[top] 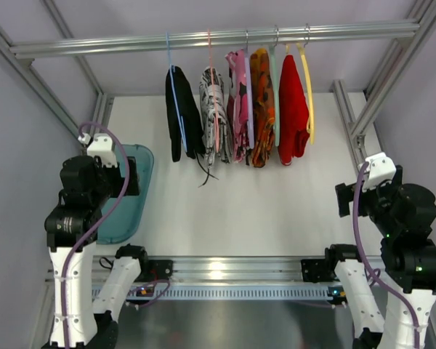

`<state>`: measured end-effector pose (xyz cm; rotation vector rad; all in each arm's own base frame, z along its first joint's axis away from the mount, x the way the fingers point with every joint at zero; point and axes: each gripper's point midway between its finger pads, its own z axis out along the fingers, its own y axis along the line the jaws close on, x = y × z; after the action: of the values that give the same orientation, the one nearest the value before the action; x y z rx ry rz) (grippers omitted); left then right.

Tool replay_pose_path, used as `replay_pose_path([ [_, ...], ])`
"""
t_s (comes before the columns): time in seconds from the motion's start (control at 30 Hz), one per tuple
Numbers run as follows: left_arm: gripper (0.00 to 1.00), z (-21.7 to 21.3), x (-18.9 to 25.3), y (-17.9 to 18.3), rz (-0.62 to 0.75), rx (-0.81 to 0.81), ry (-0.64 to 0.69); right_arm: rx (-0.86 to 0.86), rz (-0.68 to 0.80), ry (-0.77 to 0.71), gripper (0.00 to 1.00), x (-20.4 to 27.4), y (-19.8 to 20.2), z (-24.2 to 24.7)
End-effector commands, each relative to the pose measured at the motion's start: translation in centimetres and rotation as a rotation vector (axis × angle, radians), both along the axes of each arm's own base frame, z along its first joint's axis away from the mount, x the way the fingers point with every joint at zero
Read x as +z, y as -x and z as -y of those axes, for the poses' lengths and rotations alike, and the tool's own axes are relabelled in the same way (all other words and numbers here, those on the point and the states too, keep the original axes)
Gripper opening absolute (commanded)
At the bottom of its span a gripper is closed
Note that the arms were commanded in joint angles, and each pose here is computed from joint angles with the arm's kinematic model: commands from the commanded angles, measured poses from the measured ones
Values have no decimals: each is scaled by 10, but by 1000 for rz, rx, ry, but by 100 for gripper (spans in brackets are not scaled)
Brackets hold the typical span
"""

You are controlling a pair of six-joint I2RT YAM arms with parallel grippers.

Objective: Remove the trousers from the hanger

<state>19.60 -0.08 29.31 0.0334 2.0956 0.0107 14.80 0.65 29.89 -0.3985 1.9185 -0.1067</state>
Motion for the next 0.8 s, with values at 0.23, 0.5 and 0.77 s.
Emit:
replay_pose_path([
  [0.23,96,80,88,-18,118,-285,374,-1,39,-63,99,30,-13,-6],
  [0.5,91,133,162,-47,256,-480,779,36,-8,-158,99,39,-23,-21],
  [0.77,86,149,181,-84,316,-552,1085,52,-21,-170,100,47,-33,-24],
])
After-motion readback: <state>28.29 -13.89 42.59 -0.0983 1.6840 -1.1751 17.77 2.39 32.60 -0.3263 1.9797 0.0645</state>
